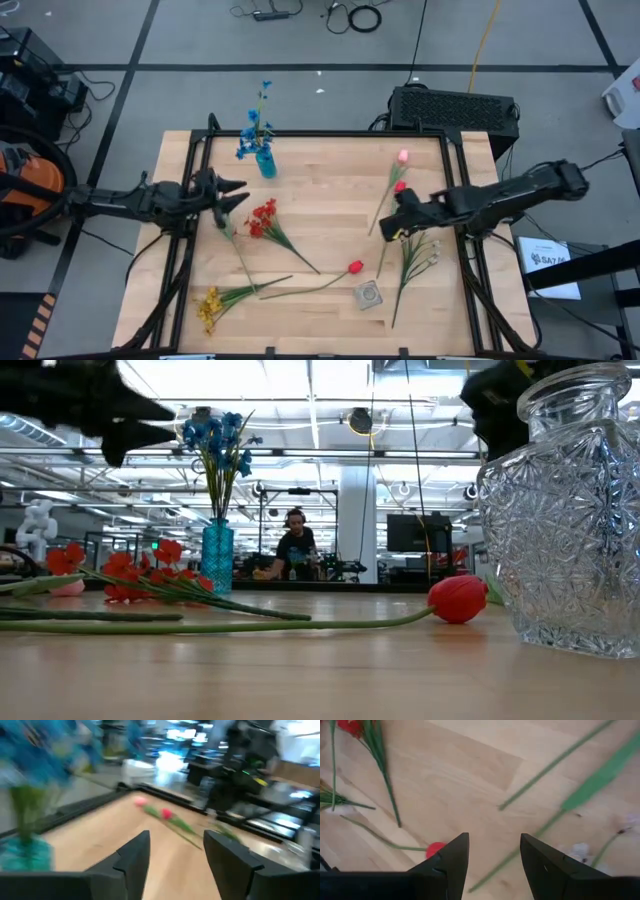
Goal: Sort flowers into vase by color
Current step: Put the left pink flower into the transparent vase
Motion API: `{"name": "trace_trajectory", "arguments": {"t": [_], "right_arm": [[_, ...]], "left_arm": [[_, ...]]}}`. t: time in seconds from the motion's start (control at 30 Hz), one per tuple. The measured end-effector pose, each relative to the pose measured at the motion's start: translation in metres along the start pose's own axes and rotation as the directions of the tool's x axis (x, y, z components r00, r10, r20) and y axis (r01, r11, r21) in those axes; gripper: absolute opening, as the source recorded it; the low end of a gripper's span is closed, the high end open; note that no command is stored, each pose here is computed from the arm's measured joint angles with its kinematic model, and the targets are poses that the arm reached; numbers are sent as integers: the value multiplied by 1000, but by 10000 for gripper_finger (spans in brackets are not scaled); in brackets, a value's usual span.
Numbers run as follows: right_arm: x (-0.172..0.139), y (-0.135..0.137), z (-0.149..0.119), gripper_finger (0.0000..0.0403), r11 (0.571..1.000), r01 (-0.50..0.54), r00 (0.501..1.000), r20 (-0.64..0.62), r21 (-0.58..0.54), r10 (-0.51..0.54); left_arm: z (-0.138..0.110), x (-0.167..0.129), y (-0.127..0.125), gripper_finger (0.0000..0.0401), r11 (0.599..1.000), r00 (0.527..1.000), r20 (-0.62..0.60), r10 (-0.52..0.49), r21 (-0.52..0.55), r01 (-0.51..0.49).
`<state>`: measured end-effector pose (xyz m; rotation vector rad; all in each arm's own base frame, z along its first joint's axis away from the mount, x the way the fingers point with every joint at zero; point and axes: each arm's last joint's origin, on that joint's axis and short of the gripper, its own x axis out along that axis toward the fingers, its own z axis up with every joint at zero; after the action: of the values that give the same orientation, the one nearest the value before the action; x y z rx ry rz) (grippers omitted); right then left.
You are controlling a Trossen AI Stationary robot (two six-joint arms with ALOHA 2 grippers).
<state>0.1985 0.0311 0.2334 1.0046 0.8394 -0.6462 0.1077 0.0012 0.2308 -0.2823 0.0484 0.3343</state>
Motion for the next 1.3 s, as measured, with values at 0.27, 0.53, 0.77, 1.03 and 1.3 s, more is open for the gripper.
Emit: {"name": "trace_trajectory", "arguments": {"t": [0.27,0.53,0.77,1.03,1.3], "right_arm": [[-24,-39,7,169,991,-61,996,63,-121,69],[-49,-63,23,169,971,-45,981,171,-234,87],[-54,-71,32,169,965,-47,978,183,-257,96],[-51,-73,37,169,957,-17,980,186,-290,74],[-50,-73,41,169,953,-2,977,204,-302,66]], "left_arm": [[22,56,-38,191,953,906,-307,290,6,-303],[20,87,-59,191,731,543,-671,505,-3,-683],[6,74,-78,191,561,366,-823,435,-70,-825],[-7,41,-99,191,294,161,-923,350,-55,-954],[-43,35,-96,191,140,162,-937,308,-123,-982]]}}
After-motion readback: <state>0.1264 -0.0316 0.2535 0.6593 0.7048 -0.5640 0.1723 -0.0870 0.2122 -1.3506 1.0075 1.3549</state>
